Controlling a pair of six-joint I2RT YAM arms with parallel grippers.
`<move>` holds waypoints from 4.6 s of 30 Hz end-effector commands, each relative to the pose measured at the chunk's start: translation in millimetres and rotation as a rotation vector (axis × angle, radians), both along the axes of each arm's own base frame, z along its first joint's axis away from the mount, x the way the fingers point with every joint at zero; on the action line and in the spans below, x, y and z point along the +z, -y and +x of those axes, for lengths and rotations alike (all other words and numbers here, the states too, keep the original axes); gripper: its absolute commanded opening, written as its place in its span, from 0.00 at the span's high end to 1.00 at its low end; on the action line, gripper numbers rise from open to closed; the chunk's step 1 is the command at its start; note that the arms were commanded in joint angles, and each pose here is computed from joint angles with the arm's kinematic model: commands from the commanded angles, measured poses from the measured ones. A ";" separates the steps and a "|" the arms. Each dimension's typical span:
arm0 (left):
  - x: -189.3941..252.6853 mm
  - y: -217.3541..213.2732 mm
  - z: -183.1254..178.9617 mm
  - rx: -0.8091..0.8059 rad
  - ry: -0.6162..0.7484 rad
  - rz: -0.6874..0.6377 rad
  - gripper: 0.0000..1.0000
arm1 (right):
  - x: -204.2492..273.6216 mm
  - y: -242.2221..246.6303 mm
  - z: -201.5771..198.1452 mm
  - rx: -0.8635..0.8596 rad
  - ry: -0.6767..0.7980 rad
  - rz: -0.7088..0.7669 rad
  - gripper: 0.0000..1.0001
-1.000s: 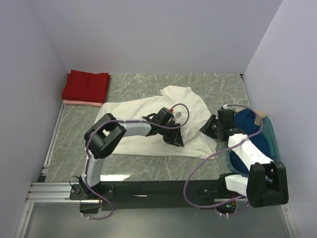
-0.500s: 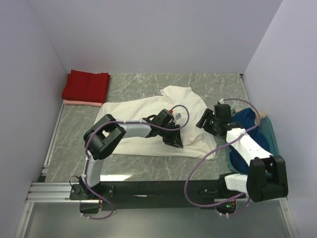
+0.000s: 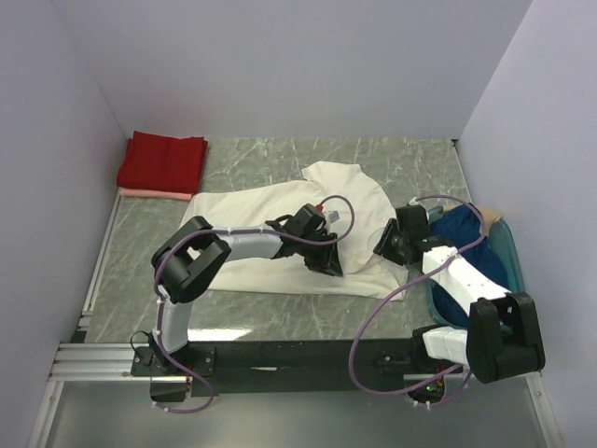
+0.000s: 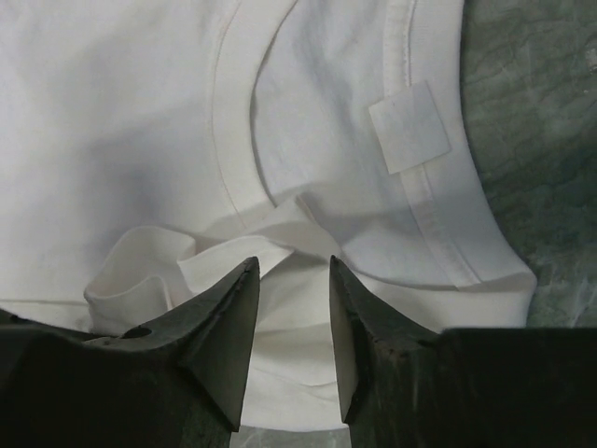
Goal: Fold and stack the t-shirts
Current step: Fold the tshirt
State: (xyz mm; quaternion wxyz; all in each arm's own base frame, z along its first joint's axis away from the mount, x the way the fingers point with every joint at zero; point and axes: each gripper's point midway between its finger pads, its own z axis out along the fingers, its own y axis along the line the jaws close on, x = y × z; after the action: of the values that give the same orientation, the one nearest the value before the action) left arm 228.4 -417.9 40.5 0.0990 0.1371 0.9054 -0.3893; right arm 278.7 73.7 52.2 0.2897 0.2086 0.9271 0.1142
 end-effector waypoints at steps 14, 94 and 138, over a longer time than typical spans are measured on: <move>71.0 -35.2 55.9 0.160 0.220 0.068 0.52 | 2.7 2.8 -1.5 -0.017 0.033 -0.009 0.95; 52.7 -26.5 116.5 0.156 0.332 0.051 0.99 | 12.0 -10.5 73.5 -0.016 0.040 -0.002 0.55; 78.4 -114.0 163.3 0.576 0.374 0.160 0.47 | 46.4 -11.0 86.4 -0.016 0.176 0.052 0.38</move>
State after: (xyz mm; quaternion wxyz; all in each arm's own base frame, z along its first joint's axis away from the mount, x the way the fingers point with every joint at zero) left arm 362.6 -331.7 75.2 0.3073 0.0229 0.9162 -0.2562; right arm 349.4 86.4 61.9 0.3217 0.2216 0.9085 0.1481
